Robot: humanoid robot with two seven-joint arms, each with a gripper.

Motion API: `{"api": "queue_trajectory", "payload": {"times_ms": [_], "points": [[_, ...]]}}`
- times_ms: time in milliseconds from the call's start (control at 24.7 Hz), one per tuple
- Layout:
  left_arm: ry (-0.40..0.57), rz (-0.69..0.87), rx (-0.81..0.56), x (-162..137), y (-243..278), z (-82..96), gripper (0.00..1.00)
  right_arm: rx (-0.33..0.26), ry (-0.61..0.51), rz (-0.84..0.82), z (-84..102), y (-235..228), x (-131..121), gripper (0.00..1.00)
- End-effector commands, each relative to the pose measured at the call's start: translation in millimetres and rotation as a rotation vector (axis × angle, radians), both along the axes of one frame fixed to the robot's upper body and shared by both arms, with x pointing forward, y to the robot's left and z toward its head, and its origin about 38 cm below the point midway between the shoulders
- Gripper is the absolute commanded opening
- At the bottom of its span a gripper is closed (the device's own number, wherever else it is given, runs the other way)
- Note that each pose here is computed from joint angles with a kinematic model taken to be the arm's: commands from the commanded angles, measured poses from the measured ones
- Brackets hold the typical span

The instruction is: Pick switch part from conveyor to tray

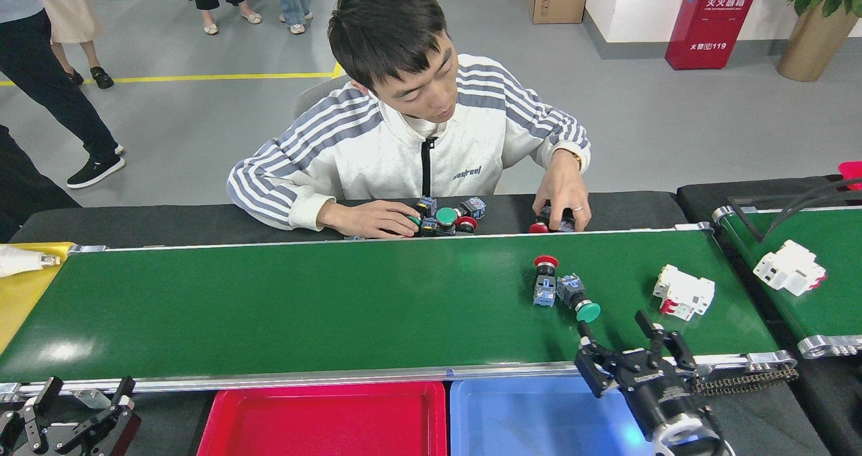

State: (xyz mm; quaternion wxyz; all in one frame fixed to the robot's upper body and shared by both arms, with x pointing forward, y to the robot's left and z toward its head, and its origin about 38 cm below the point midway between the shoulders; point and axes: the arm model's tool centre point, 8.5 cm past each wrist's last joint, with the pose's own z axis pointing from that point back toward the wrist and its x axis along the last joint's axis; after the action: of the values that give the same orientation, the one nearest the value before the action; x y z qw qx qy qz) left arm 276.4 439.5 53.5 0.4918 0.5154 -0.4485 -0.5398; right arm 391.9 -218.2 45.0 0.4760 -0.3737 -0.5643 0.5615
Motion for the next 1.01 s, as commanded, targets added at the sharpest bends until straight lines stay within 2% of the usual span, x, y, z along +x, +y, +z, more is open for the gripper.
{"api": "queue_trajectory", "payload": {"times_ms": [0,81,203,365,486,527,567,648,689,770,851,972], "points": [[-0.020,-0.004,0.021,3.7,3.5,9.2,1.00,-0.007,0.011,0.033,4.9,15.3,9.7,1.00],[-0.012,-0.002,0.019,1.9,3.4,6.6,1.00,-0.009,0.020,0.063,7.2,38.7,18.8,1.00],[-0.009,-0.005,0.019,1.9,2.5,5.4,1.00,-0.057,0.066,0.090,6.4,67.7,38.7,1.00],[-0.015,-0.005,0.015,3.3,0.0,6.2,1.00,-0.065,0.106,0.063,16.9,103.6,82.4,1.00],[-0.021,-0.017,0.012,8.0,-4.1,7.0,1.00,-0.087,0.158,0.077,15.6,124.9,104.0,1.00],[-0.024,-0.024,0.012,10.1,-6.2,7.9,1.00,-0.086,0.168,0.078,16.2,129.7,107.6,0.95],[-0.026,-0.026,0.014,10.9,-6.4,8.9,1.00,-0.091,0.170,0.081,17.1,131.9,109.2,0.81],[-0.031,-0.025,0.014,12.0,-6.9,10.0,1.00,-0.126,0.171,0.111,16.9,136.1,108.2,0.42],[-0.029,-0.020,0.015,11.3,-5.5,9.6,1.00,-0.141,0.177,0.126,15.7,139.0,106.8,0.34],[-0.025,-0.021,0.014,10.8,-4.5,8.6,1.00,-0.157,0.188,0.131,13.4,134.5,106.1,0.12],[-0.029,-0.022,0.016,11.6,-4.8,10.1,1.00,-0.149,0.164,0.144,19.7,137.1,104.7,0.04],[-0.031,-0.020,0.017,10.9,-4.8,10.7,1.00,-0.105,0.088,0.213,34.2,155.7,83.3,0.02]]}}
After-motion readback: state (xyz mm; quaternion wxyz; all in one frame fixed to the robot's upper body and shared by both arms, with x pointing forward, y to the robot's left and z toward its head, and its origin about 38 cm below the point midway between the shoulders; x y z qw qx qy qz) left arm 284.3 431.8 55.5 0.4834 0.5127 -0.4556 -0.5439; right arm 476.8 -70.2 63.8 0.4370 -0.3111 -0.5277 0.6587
